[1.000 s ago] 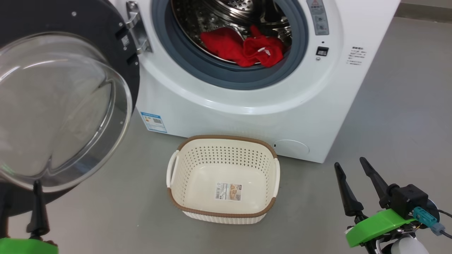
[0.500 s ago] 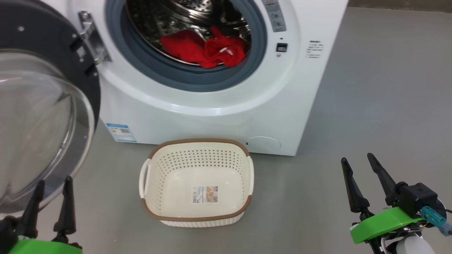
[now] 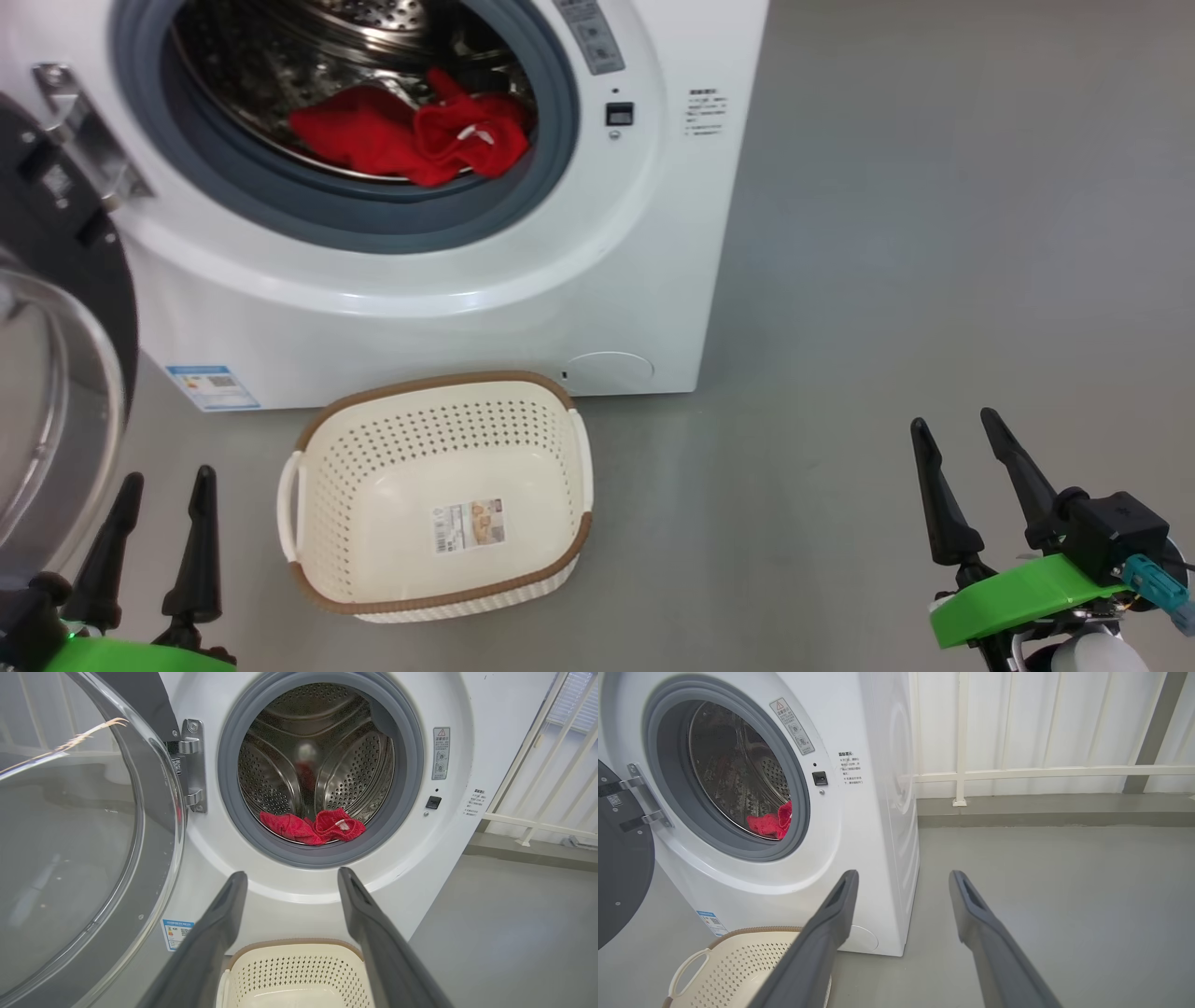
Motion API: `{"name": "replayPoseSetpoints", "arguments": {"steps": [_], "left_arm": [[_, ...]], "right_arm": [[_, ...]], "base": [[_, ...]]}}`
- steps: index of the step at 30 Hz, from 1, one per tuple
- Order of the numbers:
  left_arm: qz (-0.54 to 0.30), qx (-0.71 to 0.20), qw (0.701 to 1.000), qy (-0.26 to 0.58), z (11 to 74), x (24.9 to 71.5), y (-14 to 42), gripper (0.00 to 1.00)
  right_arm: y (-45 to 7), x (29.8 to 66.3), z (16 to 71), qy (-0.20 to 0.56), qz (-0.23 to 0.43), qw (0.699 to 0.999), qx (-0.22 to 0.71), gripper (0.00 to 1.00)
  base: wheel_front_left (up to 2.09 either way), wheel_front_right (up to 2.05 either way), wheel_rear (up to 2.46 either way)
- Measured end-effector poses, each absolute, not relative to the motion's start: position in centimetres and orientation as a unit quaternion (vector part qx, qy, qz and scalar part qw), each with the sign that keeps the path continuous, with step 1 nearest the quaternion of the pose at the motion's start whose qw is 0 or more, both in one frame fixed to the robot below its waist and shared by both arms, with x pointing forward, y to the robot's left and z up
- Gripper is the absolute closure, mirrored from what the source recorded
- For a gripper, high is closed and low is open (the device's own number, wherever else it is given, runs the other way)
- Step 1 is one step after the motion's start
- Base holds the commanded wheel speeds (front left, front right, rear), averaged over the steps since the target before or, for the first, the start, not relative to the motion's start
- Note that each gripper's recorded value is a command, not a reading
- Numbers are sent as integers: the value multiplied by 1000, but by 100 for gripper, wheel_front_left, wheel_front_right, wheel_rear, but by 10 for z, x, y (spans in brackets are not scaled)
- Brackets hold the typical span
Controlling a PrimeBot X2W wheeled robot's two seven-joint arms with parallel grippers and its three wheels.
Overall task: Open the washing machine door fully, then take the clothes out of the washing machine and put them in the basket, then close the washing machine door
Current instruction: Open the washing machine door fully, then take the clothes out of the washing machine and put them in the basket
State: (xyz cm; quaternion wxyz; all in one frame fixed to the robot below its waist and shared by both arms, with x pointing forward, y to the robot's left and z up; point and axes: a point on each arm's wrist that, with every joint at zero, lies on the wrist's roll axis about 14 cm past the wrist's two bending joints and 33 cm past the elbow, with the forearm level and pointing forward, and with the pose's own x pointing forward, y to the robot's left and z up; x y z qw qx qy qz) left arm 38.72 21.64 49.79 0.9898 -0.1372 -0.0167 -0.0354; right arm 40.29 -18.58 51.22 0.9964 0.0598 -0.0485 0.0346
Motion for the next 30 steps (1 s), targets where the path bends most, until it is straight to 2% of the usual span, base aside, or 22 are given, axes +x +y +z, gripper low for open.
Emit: {"name": "replayPoseSetpoints", "arguments": {"steps": [11, 30], "left_arm": [[-71, -141, 987, -8, 493, 399, 191, 0], [-75, -147, 986, 4, 487, 397, 189, 0]], "right_arm": [[-203, 396, 510, -47, 7, 997, 56, 0], [-203, 398, 509, -47, 4, 997, 60, 0]], "base": [[0, 0, 0], [0, 0, 0]]}}
